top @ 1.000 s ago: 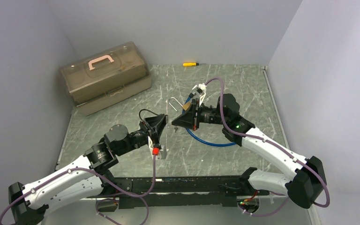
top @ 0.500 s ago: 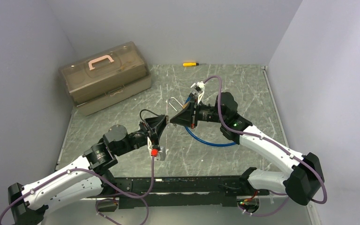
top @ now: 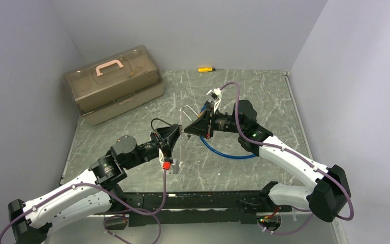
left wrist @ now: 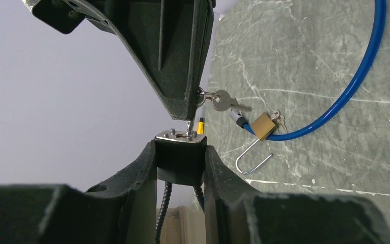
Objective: Unlock with the key
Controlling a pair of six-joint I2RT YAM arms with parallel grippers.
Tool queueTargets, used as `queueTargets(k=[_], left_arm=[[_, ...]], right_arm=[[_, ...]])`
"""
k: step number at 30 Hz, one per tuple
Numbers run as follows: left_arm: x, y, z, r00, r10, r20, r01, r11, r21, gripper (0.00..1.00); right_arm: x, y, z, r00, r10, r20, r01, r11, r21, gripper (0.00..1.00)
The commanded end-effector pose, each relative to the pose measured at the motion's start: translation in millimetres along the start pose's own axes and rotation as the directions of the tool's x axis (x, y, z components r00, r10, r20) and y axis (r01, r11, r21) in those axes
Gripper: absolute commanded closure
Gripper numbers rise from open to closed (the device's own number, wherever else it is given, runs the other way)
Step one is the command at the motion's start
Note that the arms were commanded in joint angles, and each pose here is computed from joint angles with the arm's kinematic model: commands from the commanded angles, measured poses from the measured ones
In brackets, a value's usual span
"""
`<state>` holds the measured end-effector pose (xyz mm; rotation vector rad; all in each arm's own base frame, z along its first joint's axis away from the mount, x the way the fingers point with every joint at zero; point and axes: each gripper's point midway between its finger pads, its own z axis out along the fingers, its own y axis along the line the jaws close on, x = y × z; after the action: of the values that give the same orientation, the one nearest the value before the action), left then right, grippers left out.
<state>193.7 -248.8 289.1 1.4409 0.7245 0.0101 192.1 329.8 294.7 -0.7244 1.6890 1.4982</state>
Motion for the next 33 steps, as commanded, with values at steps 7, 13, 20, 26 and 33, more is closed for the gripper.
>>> queueTargets(k=[7, 13, 20, 26, 33], left_arm=[[-21, 19, -2, 0.996, 0.017, 0.084, -0.013, 0.999, -0.053, 1.0], [-21, 19, -2, 0.996, 0.022, 0.086, -0.018, 0.998, -0.054, 1.0], [-22, 21, -3, 0.996, 0.031, 0.089, -0.025, 0.998, -0.064, 1.0], [-20, 20, -3, 0.996, 0.04, 0.083, -0.034, 0.997, -0.065, 1.0], [-16, 19, -2, 0.997, 0.038, 0.062, -0.033, 0.997, -0.067, 1.0]], right_arm=[[-33, 9, 1, 0.992, -0.084, 0.098, 0.084, 0.996, 0.004, 1.0], [-33, 12, 4, 0.993, -0.074, 0.095, 0.076, 0.997, -0.022, 1.0], [-30, 12, 8, 0.994, -0.065, 0.083, 0.068, 0.997, -0.032, 1.0], [-24, 10, 9, 0.996, -0.061, 0.062, 0.063, 0.998, -0.027, 1.0], [-14, 8, 13, 0.997, -0.072, 0.022, 0.072, 0.997, -0.006, 1.0]])
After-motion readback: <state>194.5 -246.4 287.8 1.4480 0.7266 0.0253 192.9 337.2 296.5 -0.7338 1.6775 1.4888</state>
